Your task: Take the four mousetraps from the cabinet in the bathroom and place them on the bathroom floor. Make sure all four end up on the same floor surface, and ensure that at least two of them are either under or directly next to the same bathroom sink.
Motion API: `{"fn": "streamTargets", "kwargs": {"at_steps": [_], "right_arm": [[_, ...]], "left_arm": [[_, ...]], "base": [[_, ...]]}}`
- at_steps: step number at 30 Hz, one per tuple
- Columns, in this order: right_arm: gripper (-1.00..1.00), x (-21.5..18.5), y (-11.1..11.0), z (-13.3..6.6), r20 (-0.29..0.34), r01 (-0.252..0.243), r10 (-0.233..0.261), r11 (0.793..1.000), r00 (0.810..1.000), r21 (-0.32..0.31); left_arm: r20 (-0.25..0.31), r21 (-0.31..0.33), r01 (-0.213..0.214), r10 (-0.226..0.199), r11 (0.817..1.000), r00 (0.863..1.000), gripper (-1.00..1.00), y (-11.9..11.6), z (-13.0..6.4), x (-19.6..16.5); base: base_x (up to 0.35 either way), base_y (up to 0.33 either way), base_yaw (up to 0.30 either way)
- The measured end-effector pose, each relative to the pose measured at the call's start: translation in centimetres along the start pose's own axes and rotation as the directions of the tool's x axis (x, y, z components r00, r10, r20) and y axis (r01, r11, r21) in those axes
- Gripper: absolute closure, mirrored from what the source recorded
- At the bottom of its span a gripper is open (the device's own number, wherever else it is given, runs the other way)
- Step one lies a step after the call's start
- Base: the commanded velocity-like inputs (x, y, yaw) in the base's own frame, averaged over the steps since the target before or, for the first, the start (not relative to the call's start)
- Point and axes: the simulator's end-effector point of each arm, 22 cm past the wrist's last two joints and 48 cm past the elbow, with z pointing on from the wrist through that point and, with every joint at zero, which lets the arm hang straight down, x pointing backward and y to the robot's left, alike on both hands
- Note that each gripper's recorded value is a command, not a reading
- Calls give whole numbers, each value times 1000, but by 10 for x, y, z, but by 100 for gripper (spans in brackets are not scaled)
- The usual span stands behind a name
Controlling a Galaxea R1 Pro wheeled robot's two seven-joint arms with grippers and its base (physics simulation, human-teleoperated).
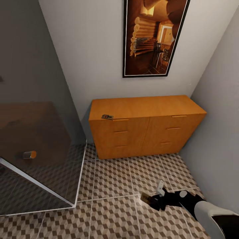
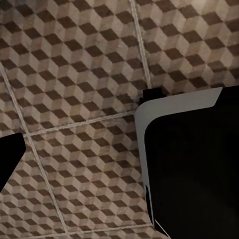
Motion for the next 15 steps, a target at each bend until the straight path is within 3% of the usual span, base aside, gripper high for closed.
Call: {"fn": "streamTargets", "kwargs": {"at_steps": [2, 10, 12, 15], "right_arm": [[100, 29, 22, 5, -4, -2, 2, 1000, 1000, 13], [100, 78, 63, 8, 46, -12, 8, 995, 999, 95], [100, 88, 68, 7, 52, -36, 30, 992, 998, 123], [100, 98, 67, 4, 81, -125, 111, 973, 990, 194]], "left_arm": [[0, -1, 0, 0, 1000, 1000, -100, 0, 0, 0], [-1, -3, 0, 0, 1000, 1000, -100, 2, 0, 1], [0, -3, 0, 0, 1000, 1000, -100, 2, 0, 0], [-1, -3, 0, 0, 1000, 1000, -100, 2, 0, 1]], "base": [[0, 0, 0], [0, 0, 0], [0, 0, 0], [0, 0, 0]]}}
